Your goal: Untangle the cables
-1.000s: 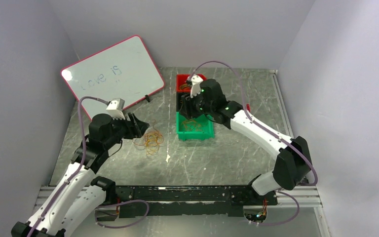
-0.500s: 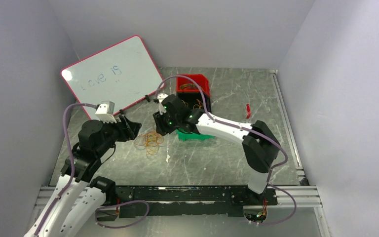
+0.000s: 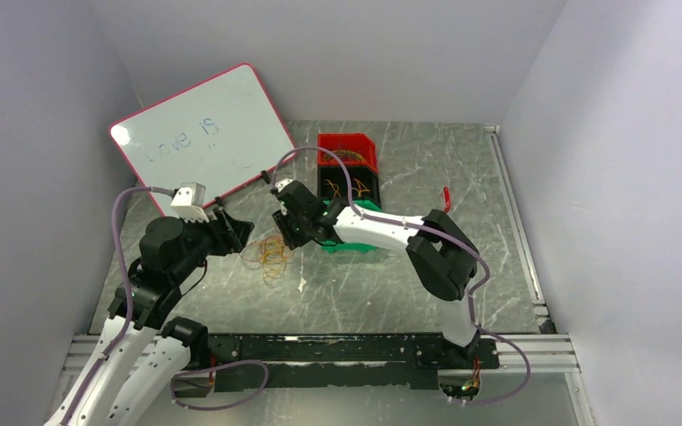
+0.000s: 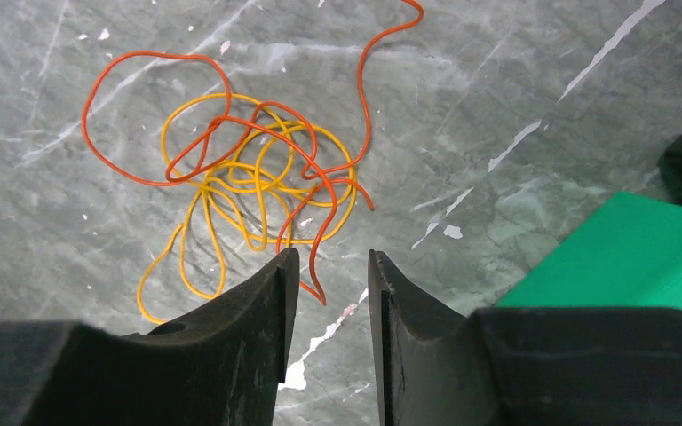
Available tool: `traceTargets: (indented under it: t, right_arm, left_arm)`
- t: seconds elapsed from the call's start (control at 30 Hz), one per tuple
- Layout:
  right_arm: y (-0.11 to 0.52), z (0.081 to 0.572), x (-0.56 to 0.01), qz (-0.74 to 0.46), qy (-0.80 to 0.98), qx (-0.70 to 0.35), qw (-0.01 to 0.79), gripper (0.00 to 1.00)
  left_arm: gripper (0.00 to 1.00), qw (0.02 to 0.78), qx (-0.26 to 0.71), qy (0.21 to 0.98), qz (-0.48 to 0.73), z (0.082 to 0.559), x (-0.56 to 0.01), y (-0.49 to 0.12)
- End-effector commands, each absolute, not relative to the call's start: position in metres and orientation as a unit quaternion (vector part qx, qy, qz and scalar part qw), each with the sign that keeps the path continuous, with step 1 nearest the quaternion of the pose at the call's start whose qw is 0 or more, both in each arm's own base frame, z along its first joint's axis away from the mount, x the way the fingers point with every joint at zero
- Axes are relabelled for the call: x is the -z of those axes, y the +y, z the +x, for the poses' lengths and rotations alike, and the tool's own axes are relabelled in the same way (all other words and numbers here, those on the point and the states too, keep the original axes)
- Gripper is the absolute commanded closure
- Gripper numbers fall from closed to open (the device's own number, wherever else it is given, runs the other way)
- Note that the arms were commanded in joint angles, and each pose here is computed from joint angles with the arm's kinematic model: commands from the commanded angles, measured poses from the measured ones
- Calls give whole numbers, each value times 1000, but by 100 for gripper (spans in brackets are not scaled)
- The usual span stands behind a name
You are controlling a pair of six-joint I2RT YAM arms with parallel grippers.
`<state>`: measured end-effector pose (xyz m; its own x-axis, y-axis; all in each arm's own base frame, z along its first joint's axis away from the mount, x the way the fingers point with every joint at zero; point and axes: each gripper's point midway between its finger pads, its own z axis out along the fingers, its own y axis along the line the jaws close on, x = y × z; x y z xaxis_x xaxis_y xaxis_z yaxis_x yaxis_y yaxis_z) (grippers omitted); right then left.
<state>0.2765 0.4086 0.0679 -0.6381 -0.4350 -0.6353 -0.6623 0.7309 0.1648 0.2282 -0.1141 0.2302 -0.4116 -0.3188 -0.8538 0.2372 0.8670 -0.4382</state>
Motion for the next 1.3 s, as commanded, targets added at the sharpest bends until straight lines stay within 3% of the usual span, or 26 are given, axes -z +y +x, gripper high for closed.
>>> traceTargets:
  t: [0.0, 0.47, 0.77, 1.27]
  right_arm:
    - [413, 279, -67, -311, 883, -186, 299, 63]
    - [420, 274, -53, -319, 882, -199, 284, 82]
    - [421, 274, -96, -332, 855, -229, 327, 100]
    - [411, 248, -195, -388, 790, -292, 375, 100]
  left_arm:
    - [34, 553, 252, 794, -23, 229, -239, -111]
    - [34, 552, 256, 793, -26, 230, -239, -113]
    - [33, 554, 277, 784, -28, 230, -237, -118]
    - [32, 582, 315, 750, 1, 226, -253, -130]
